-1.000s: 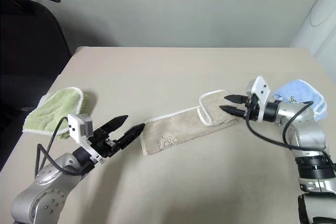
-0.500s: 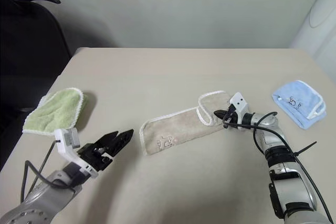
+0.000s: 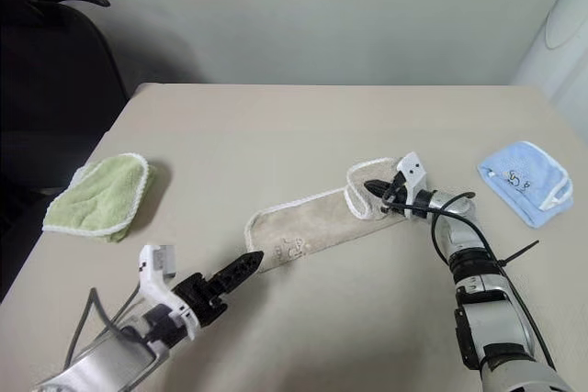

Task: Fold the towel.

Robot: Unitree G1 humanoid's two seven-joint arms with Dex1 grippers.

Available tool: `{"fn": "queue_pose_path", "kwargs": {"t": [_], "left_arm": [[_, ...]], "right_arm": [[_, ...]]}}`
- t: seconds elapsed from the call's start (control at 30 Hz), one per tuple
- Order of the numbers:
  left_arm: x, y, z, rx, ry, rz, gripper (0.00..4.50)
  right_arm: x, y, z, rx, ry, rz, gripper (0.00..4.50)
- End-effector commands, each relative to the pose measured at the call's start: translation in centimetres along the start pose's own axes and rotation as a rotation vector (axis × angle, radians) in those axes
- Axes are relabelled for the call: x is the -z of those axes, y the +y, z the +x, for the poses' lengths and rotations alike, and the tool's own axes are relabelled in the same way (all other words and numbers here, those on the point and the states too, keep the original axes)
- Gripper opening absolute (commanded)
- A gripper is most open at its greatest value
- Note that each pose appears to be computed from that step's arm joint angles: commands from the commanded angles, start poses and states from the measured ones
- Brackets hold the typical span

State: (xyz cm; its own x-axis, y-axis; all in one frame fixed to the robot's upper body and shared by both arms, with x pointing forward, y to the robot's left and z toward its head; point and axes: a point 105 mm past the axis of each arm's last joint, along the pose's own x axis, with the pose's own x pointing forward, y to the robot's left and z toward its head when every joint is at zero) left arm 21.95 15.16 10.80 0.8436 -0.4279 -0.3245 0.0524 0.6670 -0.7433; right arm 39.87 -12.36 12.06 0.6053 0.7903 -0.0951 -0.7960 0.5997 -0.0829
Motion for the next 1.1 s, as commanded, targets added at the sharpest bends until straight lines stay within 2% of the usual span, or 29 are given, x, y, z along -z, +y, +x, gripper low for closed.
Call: {"fn": "queue_pose_path", "kwargs": {"t": [0.03,0.23,0.37,0.47,0.8,1.0,1.1], "left_arm": [[0.5,0.4,0.9,-0.036,0.031,-0.057,4.5],[0.3,2.4,2.1,-0.139,0.042,-0.112,4.5],[-0.7,3.0,2.6,-0.167,-0.011,-0.118,4.5],[-1.0,3.1,3.0,-0.173,-0.024,-0.112,3.85],[-1.8,3.0,2.9,-0.178,-0.093,-0.111,0.09],[-3.1,2.6,2.4,-0.147,-0.163,-0.112,0.04],[-4.3,2.2,1.8,-0.124,-0.206,-0.041,0.04]], "right_arm": [[-3.1,-0.6,-0.3,0.02,-0.105,-0.043,0.07],[-4.6,-1.2,-0.6,0.057,-0.152,-0.049,0.07],[-4.5,-1.2,-0.8,0.061,-0.15,-0.053,0.07],[-4.6,-1.1,-1.0,0.065,-0.154,-0.055,0.0],[-5.1,-1.1,-1.8,0.08,-0.174,-0.055,0.0],[-5.5,-1.6,-2.4,0.101,-0.189,-0.056,0.0],[-5.6,-1.9,-2.8,0.118,-0.192,-0.057,0.0]]}}
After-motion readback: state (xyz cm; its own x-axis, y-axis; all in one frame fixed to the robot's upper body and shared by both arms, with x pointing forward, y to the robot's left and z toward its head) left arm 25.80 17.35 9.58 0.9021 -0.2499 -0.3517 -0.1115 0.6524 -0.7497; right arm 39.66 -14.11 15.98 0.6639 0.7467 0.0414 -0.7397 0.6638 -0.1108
